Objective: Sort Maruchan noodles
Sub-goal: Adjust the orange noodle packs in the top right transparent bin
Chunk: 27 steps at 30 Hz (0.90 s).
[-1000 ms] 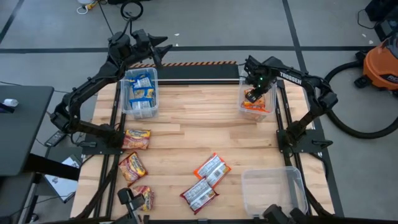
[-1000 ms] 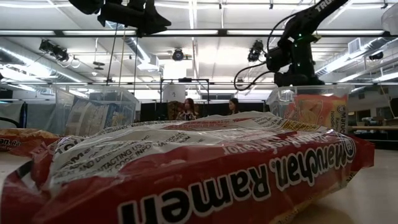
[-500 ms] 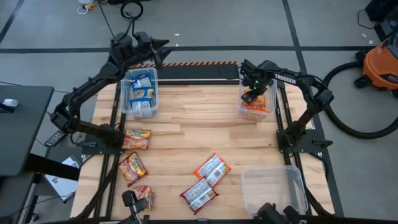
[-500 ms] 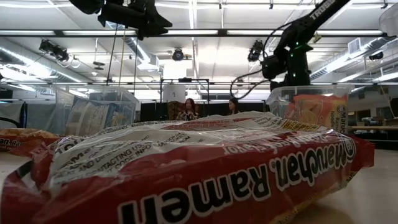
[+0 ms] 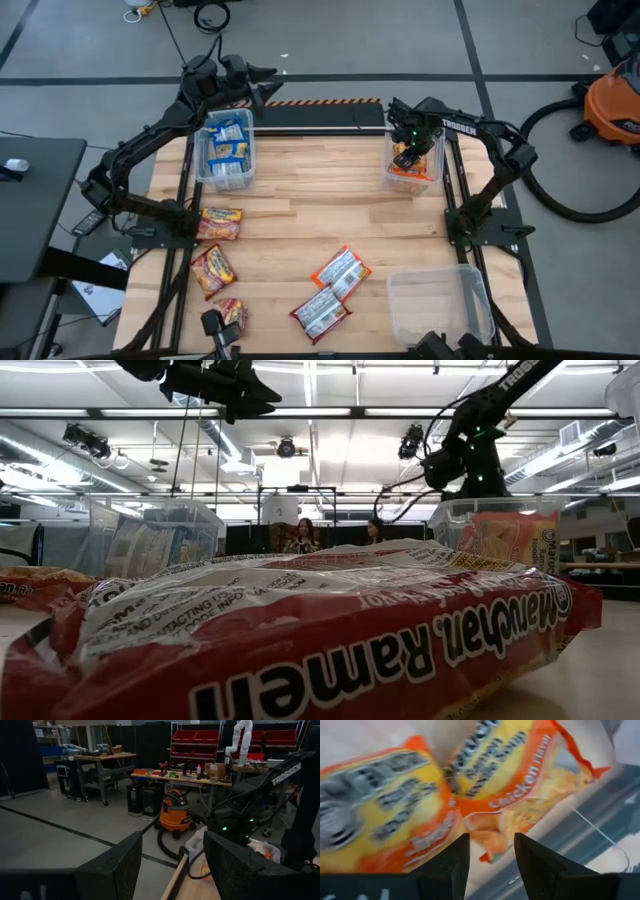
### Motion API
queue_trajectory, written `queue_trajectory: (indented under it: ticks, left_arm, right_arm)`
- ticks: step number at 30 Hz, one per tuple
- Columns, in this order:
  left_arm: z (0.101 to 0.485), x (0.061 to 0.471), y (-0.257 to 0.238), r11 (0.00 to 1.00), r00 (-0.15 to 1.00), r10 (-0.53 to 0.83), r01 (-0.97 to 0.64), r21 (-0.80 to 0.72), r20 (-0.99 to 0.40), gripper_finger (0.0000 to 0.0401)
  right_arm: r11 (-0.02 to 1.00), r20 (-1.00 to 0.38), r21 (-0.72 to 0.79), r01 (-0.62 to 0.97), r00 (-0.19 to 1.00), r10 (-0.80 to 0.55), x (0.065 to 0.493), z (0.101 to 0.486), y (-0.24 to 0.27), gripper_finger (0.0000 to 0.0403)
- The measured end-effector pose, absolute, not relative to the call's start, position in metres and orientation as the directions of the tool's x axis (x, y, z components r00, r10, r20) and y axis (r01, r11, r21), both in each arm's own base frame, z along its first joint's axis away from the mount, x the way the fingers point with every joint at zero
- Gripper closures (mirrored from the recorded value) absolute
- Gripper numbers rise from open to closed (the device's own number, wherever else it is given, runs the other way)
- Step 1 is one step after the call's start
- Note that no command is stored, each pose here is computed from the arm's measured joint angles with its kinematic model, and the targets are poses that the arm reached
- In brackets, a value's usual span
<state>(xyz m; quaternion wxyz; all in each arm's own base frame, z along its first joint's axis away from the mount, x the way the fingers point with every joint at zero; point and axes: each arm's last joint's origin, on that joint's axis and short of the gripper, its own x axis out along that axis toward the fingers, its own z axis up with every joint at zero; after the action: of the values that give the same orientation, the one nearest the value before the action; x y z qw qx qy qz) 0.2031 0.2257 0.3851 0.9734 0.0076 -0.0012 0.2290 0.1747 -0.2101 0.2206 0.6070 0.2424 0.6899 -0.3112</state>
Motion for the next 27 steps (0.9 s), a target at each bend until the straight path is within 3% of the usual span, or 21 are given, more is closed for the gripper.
queue_trajectory:
  ticks: [7, 12, 20, 27]
  left_arm:
    - [0.385, 0.204, 0.225, 0.897, 0.897, 0.443, -0.443, 0.007, 0.001, 0.0188]
    - [0.383, 0.211, 0.219, 0.909, 0.908, 0.418, -0.418, 0.000, -0.016, 0.0200]
    - [0.382, 0.223, 0.207, 0.921, 0.921, 0.388, -0.388, -0.002, -0.022, 0.0209]
    - [0.382, 0.228, 0.201, 0.923, 0.923, 0.385, -0.385, -0.005, -0.023, 0.0209]
  right_arm:
    - [0.696, -0.977, -0.211, 0.686, -0.161, -0.137, 0.176, 0.234, -0.201, 0.0245]
    - [0.710, -0.968, -0.251, 0.657, -0.192, -0.165, 0.178, 0.218, -0.193, 0.0254]
    - [0.605, -0.960, -0.259, 0.753, -0.128, -0.251, 0.184, 0.203, -0.196, 0.0260]
    - [0.570, -0.954, -0.281, 0.772, -0.159, -0.254, 0.173, 0.194, -0.202, 0.0259]
